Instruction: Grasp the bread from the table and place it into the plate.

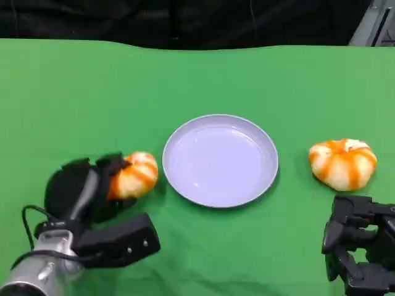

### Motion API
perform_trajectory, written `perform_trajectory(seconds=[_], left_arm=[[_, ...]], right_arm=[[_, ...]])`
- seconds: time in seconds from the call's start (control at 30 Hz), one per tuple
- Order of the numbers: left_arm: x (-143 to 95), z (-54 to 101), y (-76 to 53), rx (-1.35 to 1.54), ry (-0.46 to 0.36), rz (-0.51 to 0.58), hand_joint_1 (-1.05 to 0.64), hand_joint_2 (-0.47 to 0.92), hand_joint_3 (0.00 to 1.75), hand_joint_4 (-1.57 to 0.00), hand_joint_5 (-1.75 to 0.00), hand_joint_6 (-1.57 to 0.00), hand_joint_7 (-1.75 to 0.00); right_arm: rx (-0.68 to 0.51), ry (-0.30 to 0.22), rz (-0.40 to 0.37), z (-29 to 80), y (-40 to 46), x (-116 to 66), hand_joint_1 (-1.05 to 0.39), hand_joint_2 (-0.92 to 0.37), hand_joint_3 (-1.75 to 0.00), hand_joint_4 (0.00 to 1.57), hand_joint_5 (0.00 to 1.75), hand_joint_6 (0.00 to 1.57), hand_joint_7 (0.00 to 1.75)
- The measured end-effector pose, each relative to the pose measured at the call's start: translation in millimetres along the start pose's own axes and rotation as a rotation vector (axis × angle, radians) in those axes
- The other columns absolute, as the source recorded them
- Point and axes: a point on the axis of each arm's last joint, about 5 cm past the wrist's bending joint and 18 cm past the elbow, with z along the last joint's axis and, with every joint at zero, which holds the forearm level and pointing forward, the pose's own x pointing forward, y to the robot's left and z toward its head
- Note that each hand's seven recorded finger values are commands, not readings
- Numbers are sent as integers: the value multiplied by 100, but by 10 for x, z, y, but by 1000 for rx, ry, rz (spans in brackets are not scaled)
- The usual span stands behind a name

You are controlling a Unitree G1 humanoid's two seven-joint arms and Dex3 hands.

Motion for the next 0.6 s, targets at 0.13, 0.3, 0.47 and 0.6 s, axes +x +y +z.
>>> perform_trajectory(seconds=[0.13, 0.3, 0.47, 0.6], left_arm=[[49, 21, 72, -37, 4, 64, -13, 62, 98, -78, -175, -63, -172], [231, 206, 288, -120, -72, 198, -13, 57, 101, -79, -175, -65, -171], [351, 486, 310, -165, -158, 204, -13, 55, 99, -79, -175, -68, -165], [440, 743, 211, -205, -194, 155, -11, 57, 92, -77, -175, -66, -168]], right_arm=[[0, 0, -4, -1, 2, 1, 5, -53, -122, 87, 172, 85, 145], [5, 0, -4, -3, 2, 0, 5, -53, -123, 86, 173, 85, 145], [6, 2, -4, -8, 1, 0, 5, -52, -123, 85, 173, 85, 145], [5, 2, -2, -10, 6, 0, 5, -50, -124, 85, 173, 85, 146]])
